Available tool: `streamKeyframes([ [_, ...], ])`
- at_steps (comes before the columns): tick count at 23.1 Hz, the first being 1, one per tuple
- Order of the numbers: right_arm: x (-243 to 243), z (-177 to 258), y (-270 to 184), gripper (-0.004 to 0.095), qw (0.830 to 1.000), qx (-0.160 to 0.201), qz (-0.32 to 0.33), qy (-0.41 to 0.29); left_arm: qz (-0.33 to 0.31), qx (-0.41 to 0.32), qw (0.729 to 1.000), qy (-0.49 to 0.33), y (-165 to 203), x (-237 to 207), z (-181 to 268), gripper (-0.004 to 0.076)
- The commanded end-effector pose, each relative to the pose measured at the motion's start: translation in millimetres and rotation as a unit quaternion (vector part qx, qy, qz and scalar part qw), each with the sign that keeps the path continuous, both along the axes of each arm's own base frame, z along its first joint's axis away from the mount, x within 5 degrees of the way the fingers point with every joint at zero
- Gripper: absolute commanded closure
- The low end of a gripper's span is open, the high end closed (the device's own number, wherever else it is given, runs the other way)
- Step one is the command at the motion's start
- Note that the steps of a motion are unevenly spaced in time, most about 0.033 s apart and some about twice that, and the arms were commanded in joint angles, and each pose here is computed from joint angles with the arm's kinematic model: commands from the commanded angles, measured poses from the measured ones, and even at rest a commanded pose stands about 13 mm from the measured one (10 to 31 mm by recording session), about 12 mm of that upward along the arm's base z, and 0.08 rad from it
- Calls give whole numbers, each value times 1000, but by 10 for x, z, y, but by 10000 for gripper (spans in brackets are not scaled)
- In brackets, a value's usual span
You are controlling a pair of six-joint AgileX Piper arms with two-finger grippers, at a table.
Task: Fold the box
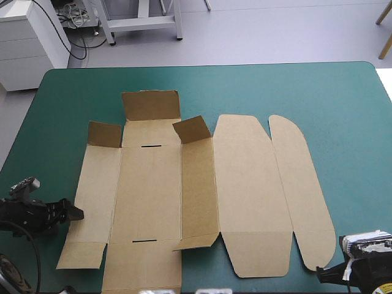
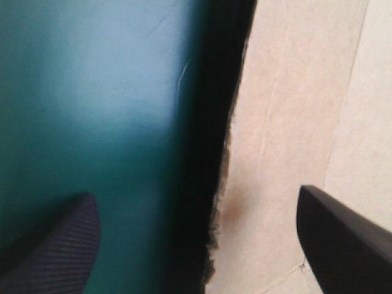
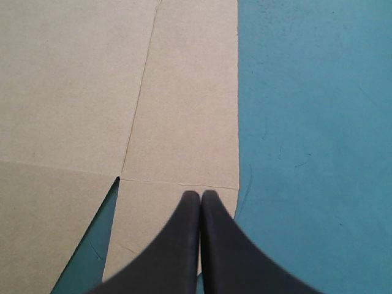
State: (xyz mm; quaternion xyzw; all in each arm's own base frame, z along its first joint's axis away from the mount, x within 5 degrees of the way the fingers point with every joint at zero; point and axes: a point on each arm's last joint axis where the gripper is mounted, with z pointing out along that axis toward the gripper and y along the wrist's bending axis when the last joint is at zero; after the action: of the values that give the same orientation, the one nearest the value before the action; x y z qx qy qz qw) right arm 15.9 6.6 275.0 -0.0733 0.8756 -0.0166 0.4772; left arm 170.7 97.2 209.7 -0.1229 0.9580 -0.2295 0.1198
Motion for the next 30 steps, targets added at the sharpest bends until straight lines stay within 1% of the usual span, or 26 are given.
streamKeyframes([
  [1, 33, 119, -4, 929, 999, -1, -2, -37, 6, -27, 999, -43, -51, 56, 124, 104],
  [4, 33, 119, -4, 929, 999, -1, -2, -37, -2, -46, 997, -59, -84, 72, 151, 104],
  [7, 33, 119, -4, 930, 999, -1, -2, -37, -7, -55, 997, -58, -100, 65, 158, 110],
  [9, 33, 119, -4, 929, 999, -1, -2, -37, -11, -62, 996, -56, -112, 59, 163, 161],
  [10, 33, 119, -4, 929, 999, -1, -2, -37, -16, -67, 996, -54, -129, 56, 167, 206],
  [11, 33, 119, -4, 929, 999, -1, -2, -37, -18, -69, 996, -53, -135, 55, 168, 223],
  [12, 33, 119, -4, 930, 999, -1, -2, -37, -27, -75, 996, -50, -166, 58, 172, 255],
  [14, 33, 119, -4, 929, 999, -1, -2, -37, -35, -76, 995, -48, -194, 66, 170, 273],
  [18, 33, 119, -4, 929, 999, -1, -2, -37, -54, -64, 996, -35, -230, 68, 150, 276],
  [21, 33, 119, -4, 929, 999, -1, -2, -37, -52, -58, 997, -29, -220, 62, 141, 276],
  [30, 33, 119, -4, 929, 999, -1, -2, -37, -41, -80, 996, -8, -281, 3, 54, 276],
])
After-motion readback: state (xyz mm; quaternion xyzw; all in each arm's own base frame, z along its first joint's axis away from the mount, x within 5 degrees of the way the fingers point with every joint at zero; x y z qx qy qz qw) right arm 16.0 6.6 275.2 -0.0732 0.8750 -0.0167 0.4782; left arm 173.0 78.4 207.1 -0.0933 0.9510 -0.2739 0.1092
